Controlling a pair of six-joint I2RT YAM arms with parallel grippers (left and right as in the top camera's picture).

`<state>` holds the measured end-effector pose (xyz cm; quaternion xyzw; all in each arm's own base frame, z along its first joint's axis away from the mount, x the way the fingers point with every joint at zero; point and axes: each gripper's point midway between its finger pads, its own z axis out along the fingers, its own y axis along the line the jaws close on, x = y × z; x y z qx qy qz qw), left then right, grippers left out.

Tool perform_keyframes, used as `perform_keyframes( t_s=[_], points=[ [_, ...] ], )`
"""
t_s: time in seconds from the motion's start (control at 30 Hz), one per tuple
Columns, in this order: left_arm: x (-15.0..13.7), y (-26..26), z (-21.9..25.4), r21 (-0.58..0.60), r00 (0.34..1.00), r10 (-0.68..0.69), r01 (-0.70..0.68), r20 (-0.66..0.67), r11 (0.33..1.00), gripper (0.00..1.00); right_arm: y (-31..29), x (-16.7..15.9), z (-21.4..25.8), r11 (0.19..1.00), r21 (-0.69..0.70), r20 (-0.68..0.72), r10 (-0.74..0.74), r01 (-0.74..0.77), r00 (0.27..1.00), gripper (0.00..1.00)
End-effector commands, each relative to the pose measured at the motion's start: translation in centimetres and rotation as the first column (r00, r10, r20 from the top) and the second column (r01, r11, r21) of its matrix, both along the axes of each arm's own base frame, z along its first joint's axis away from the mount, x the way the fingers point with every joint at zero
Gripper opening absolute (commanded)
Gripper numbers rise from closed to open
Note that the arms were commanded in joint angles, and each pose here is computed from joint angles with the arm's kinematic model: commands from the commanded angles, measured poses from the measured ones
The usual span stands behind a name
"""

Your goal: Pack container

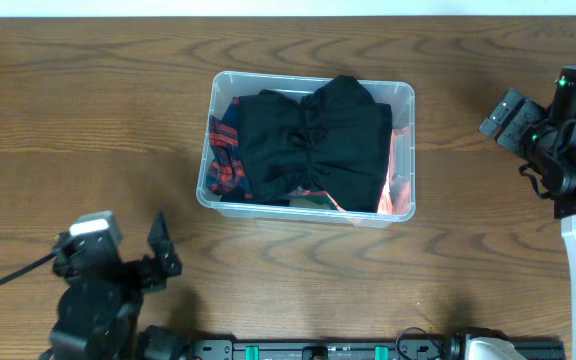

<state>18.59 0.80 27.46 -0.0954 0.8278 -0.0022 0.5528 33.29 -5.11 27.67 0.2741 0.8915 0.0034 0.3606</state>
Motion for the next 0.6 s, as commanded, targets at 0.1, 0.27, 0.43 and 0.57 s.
perform_keyframes(
  t_s=[0.1,0.27,0.43,0.57],
  points=[
    [1.3,-0.3,-1.2,0.03,0.999,-0.025,0.024,0.042,0.999,0.98,-0.3,-0.1,0.4,1.0,-0.011,0.007,-0.009,0.009,1.0,0.99],
    [0.9,0.4,-1.6,0.06,0.995,-0.026,0.021,0.093,0.998,0.98,-0.3,-0.1,0.4,1.0,-0.011,0.007,-0.01,0.01,1.0,0.99],
    [-0.4,1.9,-3.2,0.056,0.988,0.045,-0.054,0.146,0.997,0.98,-0.3,-0.1,0.4,1.0,-0.011,0.007,-0.009,0.009,1.0,0.99],
    [-0.6,2.2,-5.3,0.055,0.987,0.062,-0.071,0.149,0.996,0.98,-0.3,-0.1,0.4,1.0,-0.011,0.007,-0.01,0.01,1.0,0.99]
  ],
)
